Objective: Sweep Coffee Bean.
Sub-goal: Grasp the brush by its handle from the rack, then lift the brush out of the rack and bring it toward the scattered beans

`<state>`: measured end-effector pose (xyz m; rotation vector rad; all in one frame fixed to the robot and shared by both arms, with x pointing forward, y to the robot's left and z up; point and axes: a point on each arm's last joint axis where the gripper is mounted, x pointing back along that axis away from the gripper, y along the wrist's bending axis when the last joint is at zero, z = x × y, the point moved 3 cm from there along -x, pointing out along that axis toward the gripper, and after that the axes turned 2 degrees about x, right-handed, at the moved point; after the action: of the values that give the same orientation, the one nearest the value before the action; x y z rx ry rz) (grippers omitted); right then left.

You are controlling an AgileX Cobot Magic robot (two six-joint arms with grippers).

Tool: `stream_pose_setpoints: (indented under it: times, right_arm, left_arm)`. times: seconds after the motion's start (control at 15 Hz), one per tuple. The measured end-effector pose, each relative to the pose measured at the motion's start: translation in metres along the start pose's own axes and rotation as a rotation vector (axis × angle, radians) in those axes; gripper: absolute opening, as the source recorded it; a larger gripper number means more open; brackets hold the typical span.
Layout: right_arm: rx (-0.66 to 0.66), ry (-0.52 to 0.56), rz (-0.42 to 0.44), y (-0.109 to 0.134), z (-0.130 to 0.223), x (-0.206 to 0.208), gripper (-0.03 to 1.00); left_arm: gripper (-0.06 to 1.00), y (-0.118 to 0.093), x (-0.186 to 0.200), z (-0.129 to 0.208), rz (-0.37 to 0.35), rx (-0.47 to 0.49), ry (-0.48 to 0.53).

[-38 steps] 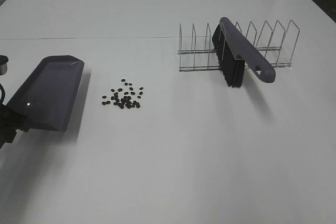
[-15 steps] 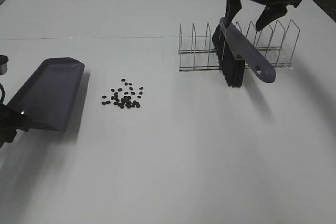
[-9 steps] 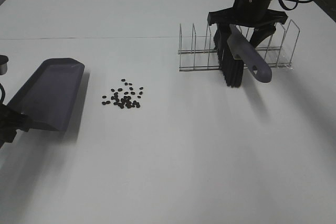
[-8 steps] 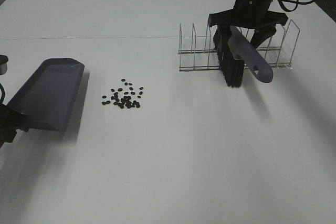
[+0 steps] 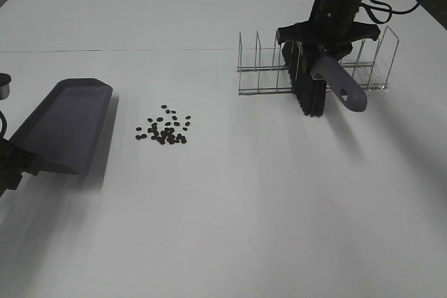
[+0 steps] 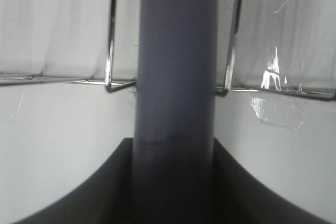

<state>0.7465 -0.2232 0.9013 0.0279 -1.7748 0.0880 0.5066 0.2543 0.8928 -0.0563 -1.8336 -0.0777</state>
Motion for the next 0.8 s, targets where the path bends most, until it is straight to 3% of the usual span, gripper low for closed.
stream_pose_setpoints:
  times: [0.33, 0.6, 0.8]
  right_arm:
    - [0.003, 0.020, 0.007, -0.001, 0.004, 0.018, 0.37]
    - [-0.004, -0.111, 0.008, -0.007, 0.004, 0.096, 0.37]
    - [-0.003, -0.108, 0.011, -0.011, 0.026, 0.126, 0.37]
  left_arm:
    - [0.34, 0.000, 0.000, 0.000, 0.000, 0.000, 0.000]
    - [0.34, 0.000, 0.000, 0.000, 0.000, 0.000, 0.000]
    - [0.34, 0.000, 0.000, 0.000, 0.000, 0.000, 0.000]
